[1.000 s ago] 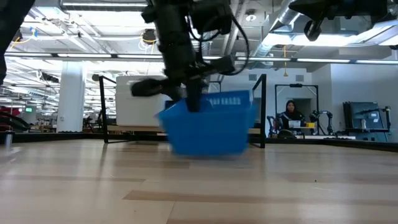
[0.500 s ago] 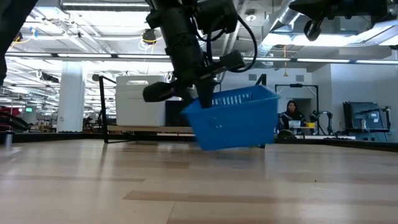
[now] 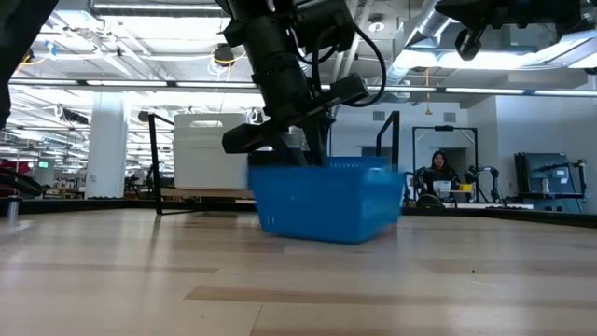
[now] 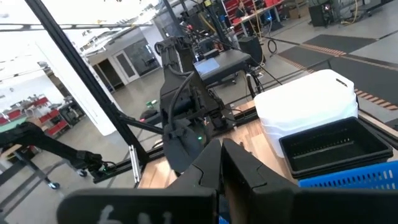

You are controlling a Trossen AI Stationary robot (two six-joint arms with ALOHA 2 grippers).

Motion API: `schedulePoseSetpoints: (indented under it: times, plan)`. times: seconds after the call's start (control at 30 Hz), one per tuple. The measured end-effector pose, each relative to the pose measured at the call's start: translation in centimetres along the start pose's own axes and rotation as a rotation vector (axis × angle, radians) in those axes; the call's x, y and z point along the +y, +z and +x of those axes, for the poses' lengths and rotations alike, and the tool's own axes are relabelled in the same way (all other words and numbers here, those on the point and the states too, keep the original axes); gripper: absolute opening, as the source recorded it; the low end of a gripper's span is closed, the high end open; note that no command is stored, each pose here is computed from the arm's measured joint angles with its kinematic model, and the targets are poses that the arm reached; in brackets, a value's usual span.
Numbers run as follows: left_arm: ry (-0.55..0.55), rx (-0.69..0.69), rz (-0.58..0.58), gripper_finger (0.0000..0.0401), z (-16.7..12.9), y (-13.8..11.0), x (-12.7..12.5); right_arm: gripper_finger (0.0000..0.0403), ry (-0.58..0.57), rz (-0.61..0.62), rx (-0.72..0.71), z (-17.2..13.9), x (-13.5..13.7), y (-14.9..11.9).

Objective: Stack baskets on shelf by color
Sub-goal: Stack the left blue bin on top of the blue bin on the shelf

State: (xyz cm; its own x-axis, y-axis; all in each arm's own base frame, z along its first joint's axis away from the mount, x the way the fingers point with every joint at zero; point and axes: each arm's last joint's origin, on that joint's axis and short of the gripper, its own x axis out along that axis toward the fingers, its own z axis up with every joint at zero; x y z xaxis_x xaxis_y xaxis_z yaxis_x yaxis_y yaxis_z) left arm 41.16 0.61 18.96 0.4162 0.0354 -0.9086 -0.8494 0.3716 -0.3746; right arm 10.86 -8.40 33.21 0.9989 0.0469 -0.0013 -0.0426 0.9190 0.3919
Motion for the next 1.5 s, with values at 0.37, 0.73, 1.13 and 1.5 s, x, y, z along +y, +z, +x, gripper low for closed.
schedulePoseSetpoints:
  times: [0.37, 0.73, 1.13, 1.5]
  plan:
    - [-0.060, -0.026, 0.029, 0.0110, -1.4, 2.6, -0.7, 0.0036, 0.000, -0.002, 0.000, 0.0, 0.0, 0.0]
    - [-0.069, -0.242, 0.430, 0.0110, -10.9, 3.7, -6.2, 0.0017, 0.158, 0.060, 0.046, -0.2, 1.6, 0.1]
    - [0.351, -0.426, 0.820, 0.0110, -23.7, -0.6, -4.6, 0.0003, -0.057, 0.169, 0.172, 1.2, 6.1, 0.8]
    - [0.383, -0.419, 0.967, 0.0109, -28.1, -1.3, 0.0, 0.0002, -0.392, 0.367, 0.356, 11.8, 10.7, -7.2]
